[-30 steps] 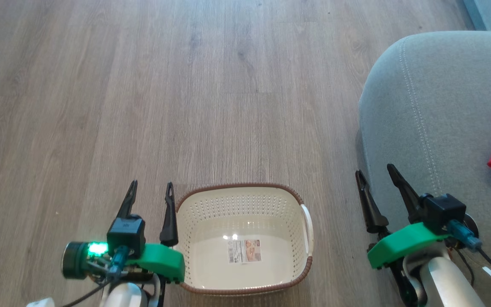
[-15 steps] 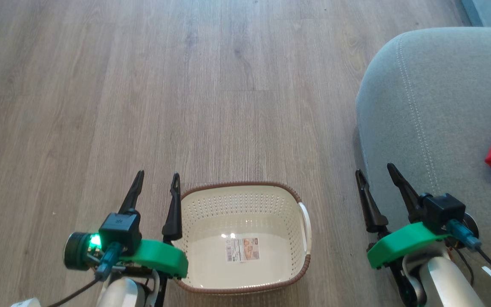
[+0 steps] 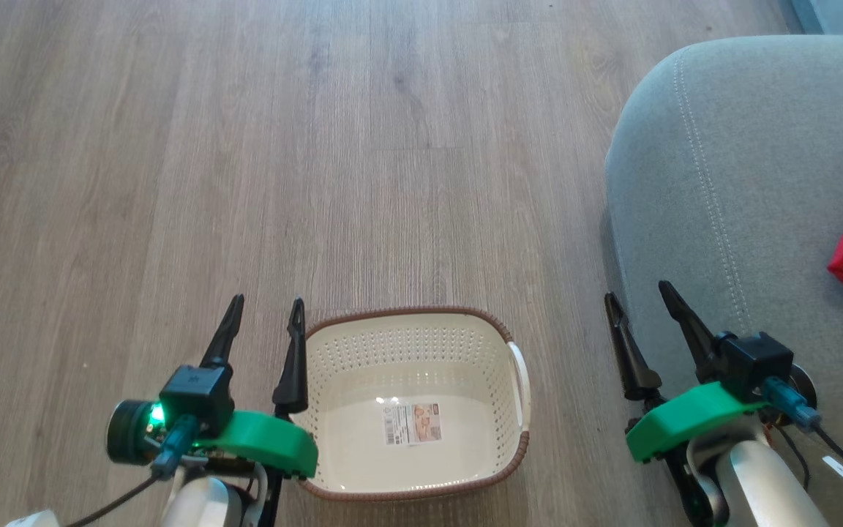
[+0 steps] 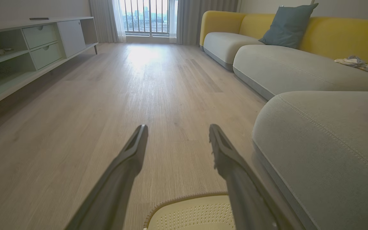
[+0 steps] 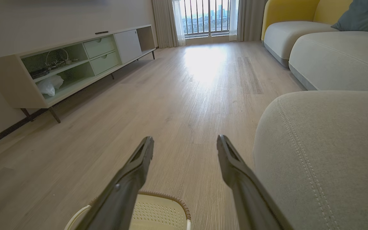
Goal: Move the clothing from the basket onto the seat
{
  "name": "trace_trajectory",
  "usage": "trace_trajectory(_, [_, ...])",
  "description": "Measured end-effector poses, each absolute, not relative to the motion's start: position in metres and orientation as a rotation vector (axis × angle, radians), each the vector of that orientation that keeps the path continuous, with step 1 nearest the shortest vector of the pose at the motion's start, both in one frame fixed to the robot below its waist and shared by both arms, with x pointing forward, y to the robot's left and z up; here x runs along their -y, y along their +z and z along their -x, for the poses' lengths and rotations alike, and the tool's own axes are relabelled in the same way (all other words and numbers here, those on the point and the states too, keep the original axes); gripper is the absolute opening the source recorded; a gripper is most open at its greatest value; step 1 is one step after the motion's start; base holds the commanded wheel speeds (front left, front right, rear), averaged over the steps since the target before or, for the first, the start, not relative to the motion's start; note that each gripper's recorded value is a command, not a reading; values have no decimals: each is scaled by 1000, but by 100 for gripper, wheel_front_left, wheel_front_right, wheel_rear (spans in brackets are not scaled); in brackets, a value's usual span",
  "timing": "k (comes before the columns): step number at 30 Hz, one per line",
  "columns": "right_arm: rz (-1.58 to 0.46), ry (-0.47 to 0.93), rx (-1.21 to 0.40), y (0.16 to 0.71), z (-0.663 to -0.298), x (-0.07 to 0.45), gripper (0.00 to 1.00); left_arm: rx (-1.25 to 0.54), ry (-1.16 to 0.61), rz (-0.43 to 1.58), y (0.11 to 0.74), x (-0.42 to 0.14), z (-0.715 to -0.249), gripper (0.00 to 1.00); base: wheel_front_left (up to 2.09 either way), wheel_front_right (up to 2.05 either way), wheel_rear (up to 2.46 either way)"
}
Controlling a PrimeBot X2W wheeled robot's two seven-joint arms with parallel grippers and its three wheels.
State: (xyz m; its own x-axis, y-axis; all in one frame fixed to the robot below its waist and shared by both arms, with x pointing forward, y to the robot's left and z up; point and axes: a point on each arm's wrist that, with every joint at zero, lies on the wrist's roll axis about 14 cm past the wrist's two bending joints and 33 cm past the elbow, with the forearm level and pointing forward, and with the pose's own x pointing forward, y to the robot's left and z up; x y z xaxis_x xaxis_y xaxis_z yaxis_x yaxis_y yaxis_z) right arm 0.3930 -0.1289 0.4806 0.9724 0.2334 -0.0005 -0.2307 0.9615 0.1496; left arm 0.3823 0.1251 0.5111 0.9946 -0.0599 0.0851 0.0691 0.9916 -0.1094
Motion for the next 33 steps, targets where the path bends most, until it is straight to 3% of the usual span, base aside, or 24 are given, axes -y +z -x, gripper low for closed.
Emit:
trace_trajectory(6, [-149,242,-23,479,-393,127,100,74,-53,132,509,-128,-384,100,0,0,0])
trace_trajectory(7, [-149,241,-30,477,-393,127,0,68,-50,140,507,-129,-384,0,0,0,0])
trace_trajectory(13, [-172,222,-155,439,-371,129,0,-50,-33,150,471,-132,-369,0,0,0,0])
trace_trajectory(33, [-377,134,-166,444,-375,144,0,-118,1,368,462,-139,-368,0,0,0,0])
